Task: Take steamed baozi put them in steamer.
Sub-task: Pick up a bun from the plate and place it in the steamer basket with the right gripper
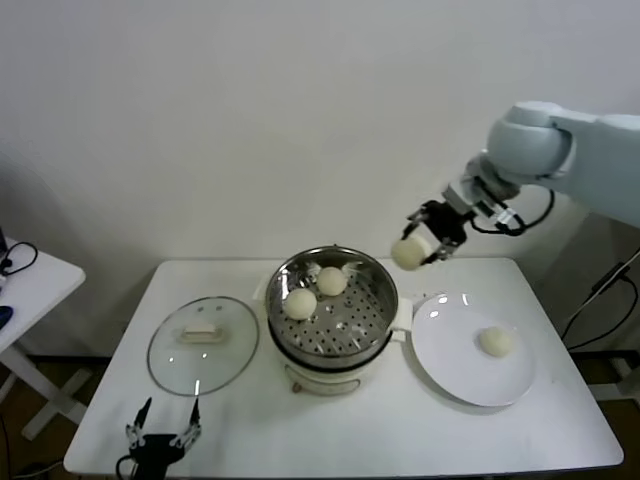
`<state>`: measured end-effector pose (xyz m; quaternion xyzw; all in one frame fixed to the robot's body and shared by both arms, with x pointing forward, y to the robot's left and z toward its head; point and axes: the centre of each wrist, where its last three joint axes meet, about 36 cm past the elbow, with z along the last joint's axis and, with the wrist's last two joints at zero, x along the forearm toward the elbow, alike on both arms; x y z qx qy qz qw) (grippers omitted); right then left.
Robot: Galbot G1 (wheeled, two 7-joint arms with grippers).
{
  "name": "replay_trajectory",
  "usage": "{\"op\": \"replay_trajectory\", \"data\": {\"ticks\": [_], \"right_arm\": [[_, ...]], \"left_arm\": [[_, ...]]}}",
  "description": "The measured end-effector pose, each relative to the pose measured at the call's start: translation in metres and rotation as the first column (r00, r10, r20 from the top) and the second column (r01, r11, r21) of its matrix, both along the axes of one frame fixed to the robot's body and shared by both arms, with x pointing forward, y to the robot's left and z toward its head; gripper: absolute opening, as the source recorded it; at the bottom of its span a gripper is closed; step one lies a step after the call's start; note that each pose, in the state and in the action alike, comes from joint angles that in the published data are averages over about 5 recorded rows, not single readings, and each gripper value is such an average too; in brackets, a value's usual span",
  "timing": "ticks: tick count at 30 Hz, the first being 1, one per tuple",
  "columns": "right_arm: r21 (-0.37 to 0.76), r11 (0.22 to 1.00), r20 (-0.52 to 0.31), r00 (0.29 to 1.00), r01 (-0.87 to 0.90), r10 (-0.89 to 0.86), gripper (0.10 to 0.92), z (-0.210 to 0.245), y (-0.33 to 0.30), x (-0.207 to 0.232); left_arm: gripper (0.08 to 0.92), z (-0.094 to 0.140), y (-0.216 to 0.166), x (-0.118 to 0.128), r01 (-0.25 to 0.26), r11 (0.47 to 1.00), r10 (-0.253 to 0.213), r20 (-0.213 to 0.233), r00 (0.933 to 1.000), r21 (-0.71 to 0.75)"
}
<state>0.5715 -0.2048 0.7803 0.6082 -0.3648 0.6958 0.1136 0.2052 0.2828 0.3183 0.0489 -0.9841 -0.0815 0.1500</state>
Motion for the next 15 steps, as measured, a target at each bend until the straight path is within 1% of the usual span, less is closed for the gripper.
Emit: {"op": "replay_trajectory", "data": {"ticks": [3,7,15], "right_arm": [[-0.048,0.99,0.014,0.991,-0.129,0.13,0.57,-0.007,0.031,-0.014],[-0.117,0.959,0.008,0.966,-0.257,0.26,0.569,-0.033,0.06,-0.024],[-0.22,0.889,-0.006,0.911,-0.402,0.411,0.568,-0.098,0.095,-0.023]], "left_arm": [[0.823,-0.001,0.0,0.0,-0.001,1.0,0.001,0.0,1.0,0.0],[0.823,0.0,0.0,0.0,-0.001,1.0,0.001,0.001,1.0,0.0],[0.823,-0.001,0.004,0.0,-0.005,1.0,0.005,0.0,1.0,0.009]]}}
